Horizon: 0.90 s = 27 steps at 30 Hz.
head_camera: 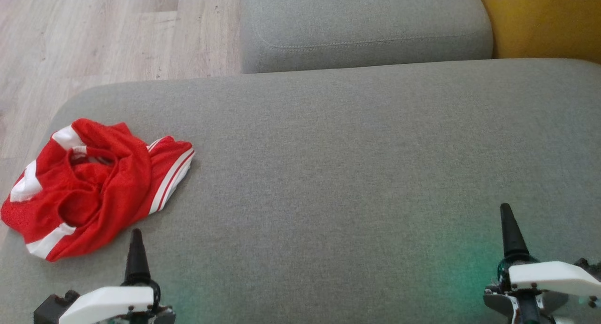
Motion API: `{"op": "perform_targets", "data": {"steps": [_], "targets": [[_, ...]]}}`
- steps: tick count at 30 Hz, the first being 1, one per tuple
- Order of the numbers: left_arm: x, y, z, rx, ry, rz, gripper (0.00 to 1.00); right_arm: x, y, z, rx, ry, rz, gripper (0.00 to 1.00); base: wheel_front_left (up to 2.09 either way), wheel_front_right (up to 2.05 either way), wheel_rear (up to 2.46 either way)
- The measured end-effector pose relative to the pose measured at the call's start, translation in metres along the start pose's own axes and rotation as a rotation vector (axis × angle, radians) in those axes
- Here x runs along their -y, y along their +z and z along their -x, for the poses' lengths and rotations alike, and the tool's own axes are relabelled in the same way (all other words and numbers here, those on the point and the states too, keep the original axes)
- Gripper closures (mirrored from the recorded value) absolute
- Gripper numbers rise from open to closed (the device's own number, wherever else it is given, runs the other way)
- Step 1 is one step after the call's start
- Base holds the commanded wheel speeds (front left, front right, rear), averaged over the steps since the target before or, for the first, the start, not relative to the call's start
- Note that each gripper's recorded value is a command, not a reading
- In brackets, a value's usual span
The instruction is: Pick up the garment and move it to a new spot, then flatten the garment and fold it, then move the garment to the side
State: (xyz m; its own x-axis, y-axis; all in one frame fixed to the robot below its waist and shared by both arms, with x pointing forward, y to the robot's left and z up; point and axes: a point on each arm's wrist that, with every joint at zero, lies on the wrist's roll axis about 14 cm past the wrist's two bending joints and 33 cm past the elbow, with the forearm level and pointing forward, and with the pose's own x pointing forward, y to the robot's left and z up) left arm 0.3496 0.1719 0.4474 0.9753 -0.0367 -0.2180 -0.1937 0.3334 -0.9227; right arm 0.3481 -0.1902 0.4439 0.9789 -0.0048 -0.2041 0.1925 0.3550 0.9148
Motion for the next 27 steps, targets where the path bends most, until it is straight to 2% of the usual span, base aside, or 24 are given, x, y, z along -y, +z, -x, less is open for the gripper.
{"op": "perform_targets", "data": {"steps": [27], "targets": [[0.022, -0.004, 0.007, 0.041, -0.053, -0.328, 0.0, -0.024, -0.012, 0.004, -0.002, 0.086, 0.349, 0.0, 0.0, 0.0, 0.0]]}}
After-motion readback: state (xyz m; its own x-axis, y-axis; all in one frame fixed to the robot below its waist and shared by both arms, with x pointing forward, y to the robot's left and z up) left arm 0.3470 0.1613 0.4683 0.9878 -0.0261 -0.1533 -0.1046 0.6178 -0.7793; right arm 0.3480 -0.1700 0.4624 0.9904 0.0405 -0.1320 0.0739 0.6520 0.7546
